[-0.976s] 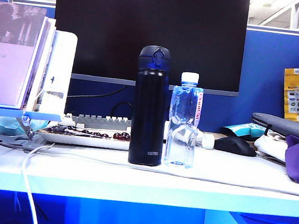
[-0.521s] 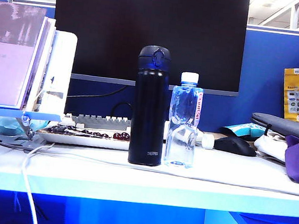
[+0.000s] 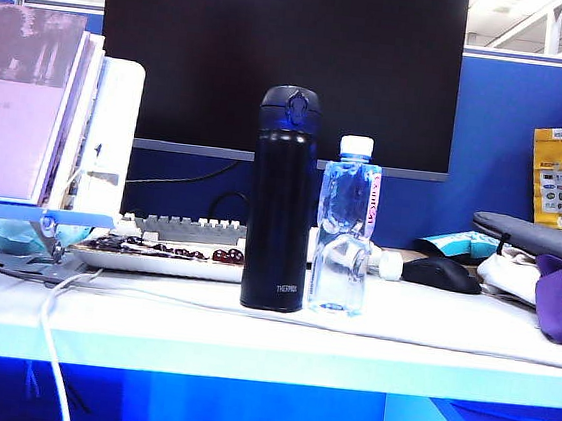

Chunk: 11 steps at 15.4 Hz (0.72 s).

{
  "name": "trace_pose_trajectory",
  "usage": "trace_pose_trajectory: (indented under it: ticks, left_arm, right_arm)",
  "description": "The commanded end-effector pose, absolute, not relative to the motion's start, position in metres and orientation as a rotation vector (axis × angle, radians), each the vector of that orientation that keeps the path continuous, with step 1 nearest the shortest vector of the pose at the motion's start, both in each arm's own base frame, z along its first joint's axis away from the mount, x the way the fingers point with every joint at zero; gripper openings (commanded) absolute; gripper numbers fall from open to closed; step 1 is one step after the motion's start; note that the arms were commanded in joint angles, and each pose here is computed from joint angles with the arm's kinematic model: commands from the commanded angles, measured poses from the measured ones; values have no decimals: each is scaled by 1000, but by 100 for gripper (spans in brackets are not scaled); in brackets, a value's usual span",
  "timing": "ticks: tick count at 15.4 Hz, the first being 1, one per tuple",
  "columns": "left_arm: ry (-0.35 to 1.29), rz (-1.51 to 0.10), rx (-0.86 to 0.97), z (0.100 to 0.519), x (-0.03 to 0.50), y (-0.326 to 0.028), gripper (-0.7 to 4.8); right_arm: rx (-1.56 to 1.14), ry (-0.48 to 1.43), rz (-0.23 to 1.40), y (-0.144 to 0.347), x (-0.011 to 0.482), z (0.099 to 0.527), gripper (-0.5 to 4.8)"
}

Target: Pick up the mineral water bottle and place it vertically to the right of the black thermos cup.

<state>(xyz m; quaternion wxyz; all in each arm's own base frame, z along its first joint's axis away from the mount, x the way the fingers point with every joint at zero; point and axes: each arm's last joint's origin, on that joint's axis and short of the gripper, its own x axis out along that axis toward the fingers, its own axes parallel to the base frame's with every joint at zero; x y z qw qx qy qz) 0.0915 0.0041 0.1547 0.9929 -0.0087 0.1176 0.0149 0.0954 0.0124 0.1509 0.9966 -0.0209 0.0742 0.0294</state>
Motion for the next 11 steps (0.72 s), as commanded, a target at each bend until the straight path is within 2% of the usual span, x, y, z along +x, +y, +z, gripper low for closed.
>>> trace_pose_trajectory:
  ticks: [1, 2, 3, 7, 11]
  left_arm:
    - [232, 31, -17, 154, 92, 4, 111]
    - [223, 46, -14, 155, 92, 5, 105]
    - [220, 50, -12, 155, 92, 5, -18]
    - [282, 142, 8, 150, 90, 7, -5]
    - [280, 138, 7, 150, 90, 7, -5]
  right_arm:
    - [-40, 153, 55, 12, 96, 150, 24]
    - [-40, 153, 55, 12, 96, 150, 24]
    - [-40, 153, 55, 12, 96, 150, 24]
    - [-40, 153, 55, 12, 96, 150, 24]
    - [-40, 153, 55, 12, 96, 150, 24]
